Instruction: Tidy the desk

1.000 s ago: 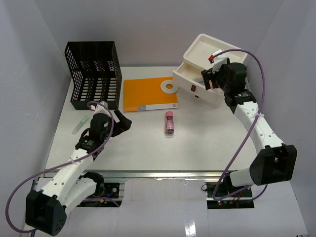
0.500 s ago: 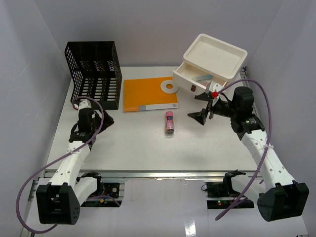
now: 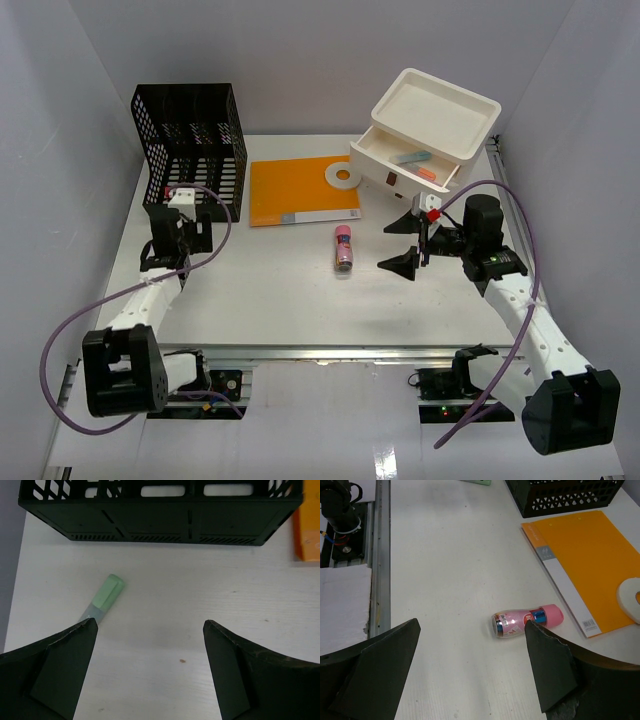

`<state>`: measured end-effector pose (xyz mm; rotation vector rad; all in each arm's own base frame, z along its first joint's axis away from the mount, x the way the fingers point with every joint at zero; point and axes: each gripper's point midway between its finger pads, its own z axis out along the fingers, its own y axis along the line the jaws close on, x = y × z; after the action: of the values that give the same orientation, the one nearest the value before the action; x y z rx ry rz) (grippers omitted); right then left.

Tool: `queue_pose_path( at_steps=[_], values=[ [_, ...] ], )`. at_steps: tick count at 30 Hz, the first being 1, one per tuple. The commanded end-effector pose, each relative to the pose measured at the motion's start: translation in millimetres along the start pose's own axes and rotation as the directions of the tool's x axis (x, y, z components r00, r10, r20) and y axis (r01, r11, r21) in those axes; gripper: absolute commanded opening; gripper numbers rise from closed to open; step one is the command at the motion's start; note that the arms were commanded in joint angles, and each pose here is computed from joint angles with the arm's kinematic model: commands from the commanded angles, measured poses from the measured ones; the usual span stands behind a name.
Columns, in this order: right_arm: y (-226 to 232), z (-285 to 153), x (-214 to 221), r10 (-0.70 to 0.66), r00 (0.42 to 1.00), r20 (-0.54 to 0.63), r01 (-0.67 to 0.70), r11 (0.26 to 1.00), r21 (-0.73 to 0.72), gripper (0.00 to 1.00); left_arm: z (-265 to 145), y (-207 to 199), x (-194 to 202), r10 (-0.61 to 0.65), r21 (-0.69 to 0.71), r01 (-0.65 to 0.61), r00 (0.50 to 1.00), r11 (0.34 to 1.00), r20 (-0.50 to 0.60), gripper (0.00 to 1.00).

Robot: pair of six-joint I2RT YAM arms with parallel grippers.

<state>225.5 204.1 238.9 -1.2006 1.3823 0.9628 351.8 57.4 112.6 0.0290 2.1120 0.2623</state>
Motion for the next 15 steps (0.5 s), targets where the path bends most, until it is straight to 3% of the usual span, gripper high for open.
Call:
queue_pose_path(
  at_steps=[1,7,15],
  values=[
    [-0.1,-2.0,-7.8,-0.063,0.998,0.023,0.063,0.998,0.002,0.91,21.5,12.6,5.1,0.127,0.042,-0.128,0.992,0.991,0.007,0.98],
    [-4.3,-4.9,-7.5,-0.075,0.997,0.015,0.075,0.997,0.026,0.91,43.7,15.7,12.2,0.189,0.156,-0.18,0.981,0.971,-0.042,0.98],
    [-7.6,-6.6,-3.6,-0.067,0.998,0.008,0.067,0.997,0.038,0.92,56.2,40.5,27.8,0.117,0.2,-0.101,0.99,0.975,-0.073,0.97]
  ],
)
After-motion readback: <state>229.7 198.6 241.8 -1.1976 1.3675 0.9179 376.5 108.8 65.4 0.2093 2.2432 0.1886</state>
